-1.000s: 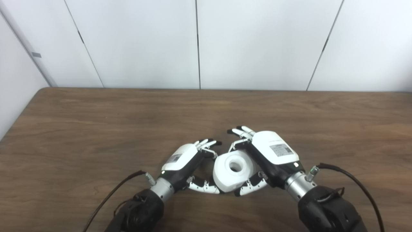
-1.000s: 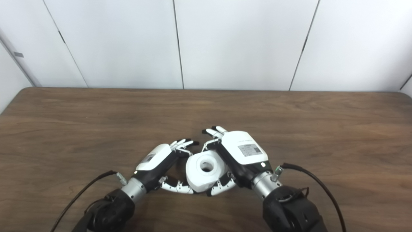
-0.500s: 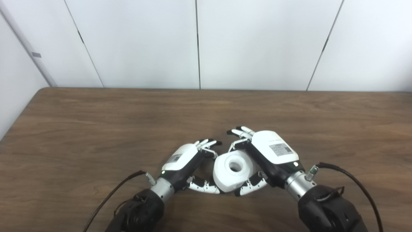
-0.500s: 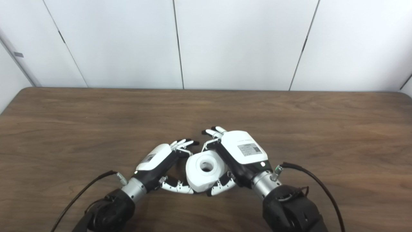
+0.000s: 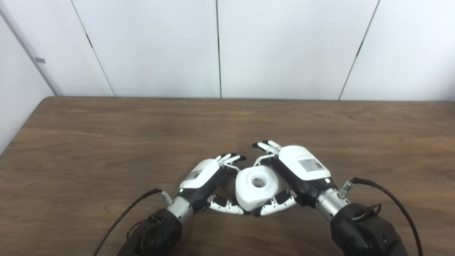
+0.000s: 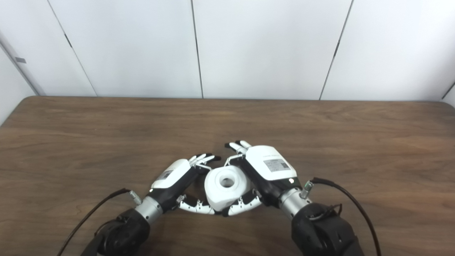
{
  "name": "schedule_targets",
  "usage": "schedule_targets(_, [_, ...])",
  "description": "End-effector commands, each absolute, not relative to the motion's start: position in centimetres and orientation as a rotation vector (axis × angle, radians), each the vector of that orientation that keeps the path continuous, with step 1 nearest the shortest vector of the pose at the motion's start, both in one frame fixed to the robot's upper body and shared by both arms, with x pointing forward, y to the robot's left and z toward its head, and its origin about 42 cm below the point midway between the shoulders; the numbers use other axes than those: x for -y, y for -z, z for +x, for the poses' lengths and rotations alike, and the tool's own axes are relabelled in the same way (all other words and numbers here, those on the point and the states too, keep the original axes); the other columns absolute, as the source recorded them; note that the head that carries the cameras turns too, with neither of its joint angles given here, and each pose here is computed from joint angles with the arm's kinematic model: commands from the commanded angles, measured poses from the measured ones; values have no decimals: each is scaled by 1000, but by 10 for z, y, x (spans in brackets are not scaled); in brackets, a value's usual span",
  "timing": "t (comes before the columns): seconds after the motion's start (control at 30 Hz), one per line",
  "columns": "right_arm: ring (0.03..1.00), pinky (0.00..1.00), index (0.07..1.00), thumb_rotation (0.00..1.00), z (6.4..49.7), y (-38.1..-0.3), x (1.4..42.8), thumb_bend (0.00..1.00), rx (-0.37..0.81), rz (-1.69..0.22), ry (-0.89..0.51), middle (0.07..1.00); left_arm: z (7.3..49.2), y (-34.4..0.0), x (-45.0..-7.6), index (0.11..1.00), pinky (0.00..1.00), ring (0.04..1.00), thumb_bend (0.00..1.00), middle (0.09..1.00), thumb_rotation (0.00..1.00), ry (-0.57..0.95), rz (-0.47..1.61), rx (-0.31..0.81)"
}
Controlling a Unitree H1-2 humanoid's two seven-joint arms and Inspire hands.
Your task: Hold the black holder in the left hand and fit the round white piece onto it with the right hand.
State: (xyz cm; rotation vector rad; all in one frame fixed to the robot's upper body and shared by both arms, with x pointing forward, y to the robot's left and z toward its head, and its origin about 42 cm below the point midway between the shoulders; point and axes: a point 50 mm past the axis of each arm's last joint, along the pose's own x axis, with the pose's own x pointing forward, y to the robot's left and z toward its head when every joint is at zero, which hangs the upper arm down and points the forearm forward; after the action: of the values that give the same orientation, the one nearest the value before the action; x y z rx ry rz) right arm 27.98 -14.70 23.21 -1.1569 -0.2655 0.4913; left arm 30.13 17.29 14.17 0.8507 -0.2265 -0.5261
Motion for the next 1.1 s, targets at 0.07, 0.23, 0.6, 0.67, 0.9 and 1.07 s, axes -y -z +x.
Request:
schedule_targets(0.07, [977,781,743,394,280,-238,146,817,281,-1149,-495,950,308,-156,-168,481,1000,990,515,940,46,512,840,296])
schedule_targets(0.23, [977,785,751,413,280,-238,146,846,280,-1150,-497,951,308,-156,-168,480,1000,989,515,939,46,512,843,296])
schedule_targets(0.6, [988,807,770,422,280,-238,145,877,265,-1145,-501,958,308,-156,-168,480,1000,986,515,935,46,508,842,298])
schedule_targets(0.67, [997,825,789,422,280,-238,145,900,261,-1136,-505,966,308,-156,-169,480,1000,986,515,936,46,509,845,298])
schedule_targets(0.9, [1000,816,863,405,280,-239,144,986,247,-1125,-515,982,308,-156,-170,481,1000,987,514,937,46,511,846,297])
schedule_targets(1.07, [1000,806,898,413,281,-240,144,1000,245,-1120,-518,994,308,-154,-171,481,1000,984,515,936,46,511,850,298])
